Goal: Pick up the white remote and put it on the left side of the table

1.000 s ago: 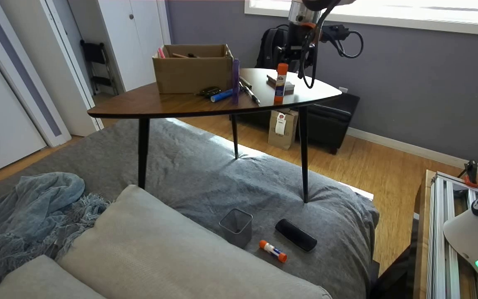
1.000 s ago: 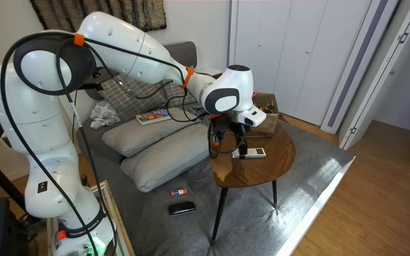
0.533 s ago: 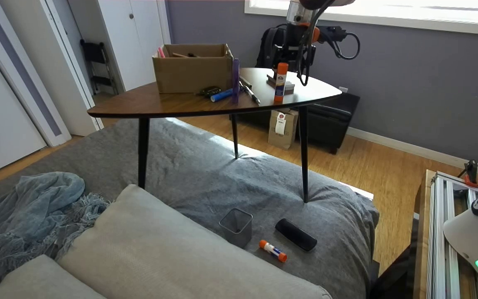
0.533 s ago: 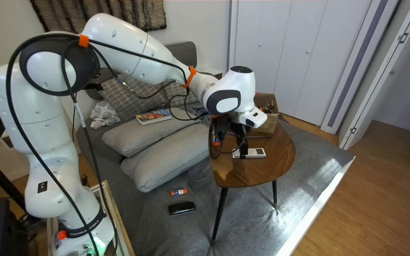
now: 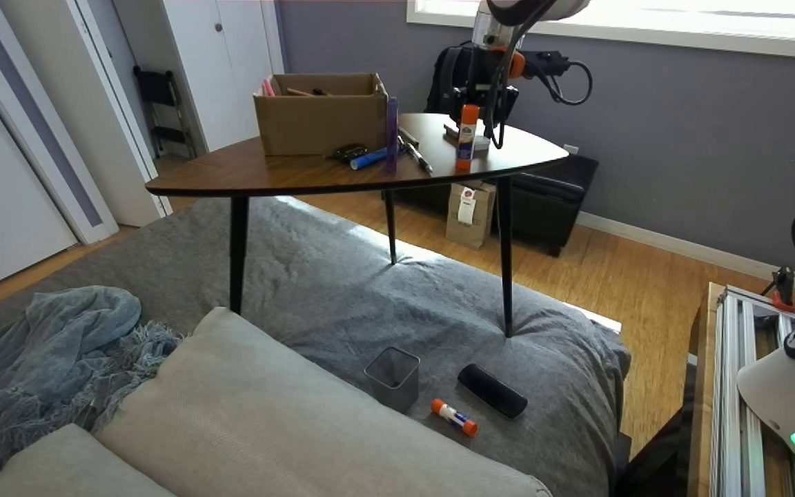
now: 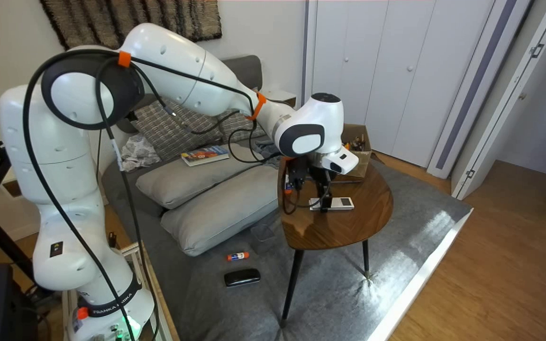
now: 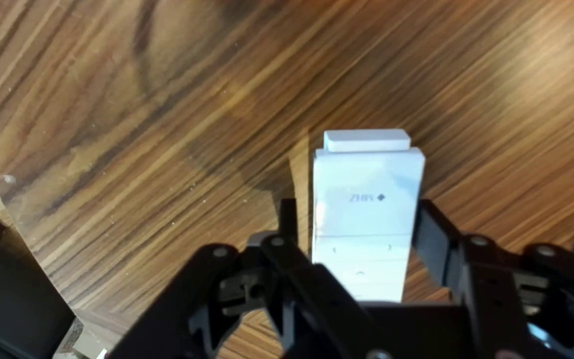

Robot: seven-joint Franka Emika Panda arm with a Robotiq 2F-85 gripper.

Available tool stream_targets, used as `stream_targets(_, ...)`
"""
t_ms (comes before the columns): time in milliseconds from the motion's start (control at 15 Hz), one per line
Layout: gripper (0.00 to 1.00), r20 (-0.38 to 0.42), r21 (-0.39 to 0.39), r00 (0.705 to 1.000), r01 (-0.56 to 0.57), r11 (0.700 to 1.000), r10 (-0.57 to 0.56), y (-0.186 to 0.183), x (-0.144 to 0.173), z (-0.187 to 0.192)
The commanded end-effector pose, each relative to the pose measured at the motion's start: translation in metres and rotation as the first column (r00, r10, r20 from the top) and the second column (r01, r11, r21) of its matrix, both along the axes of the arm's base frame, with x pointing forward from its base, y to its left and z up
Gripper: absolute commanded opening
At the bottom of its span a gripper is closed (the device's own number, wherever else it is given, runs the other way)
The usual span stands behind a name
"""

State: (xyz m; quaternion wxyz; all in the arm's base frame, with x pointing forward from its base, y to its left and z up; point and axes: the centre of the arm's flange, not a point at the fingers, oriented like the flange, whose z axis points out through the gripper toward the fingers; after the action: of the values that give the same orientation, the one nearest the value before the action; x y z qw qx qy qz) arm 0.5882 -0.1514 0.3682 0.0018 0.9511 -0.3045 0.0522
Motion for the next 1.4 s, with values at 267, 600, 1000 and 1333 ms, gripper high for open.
stream_targets(267, 0.24, -0.014, 0.006, 1.0, -0.003, 1.0, 0.003, -0.003, 0.006, 0.006)
stream_targets(600, 0.24, 0.05, -0.023, 0.998, -0.027, 0.999, 0.028, 0.006, 0.003, 0.022)
stream_targets(1000, 0.24, 0.147, -0.052, 0.987, -0.058, 0.997, 0.065, 0.016, 0.003, 0.053)
stream_targets(1333, 0.24, 0.263, -0.148, 0.928, -0.23, 0.962, 0.263, 0.056, -0.011, 0.13)
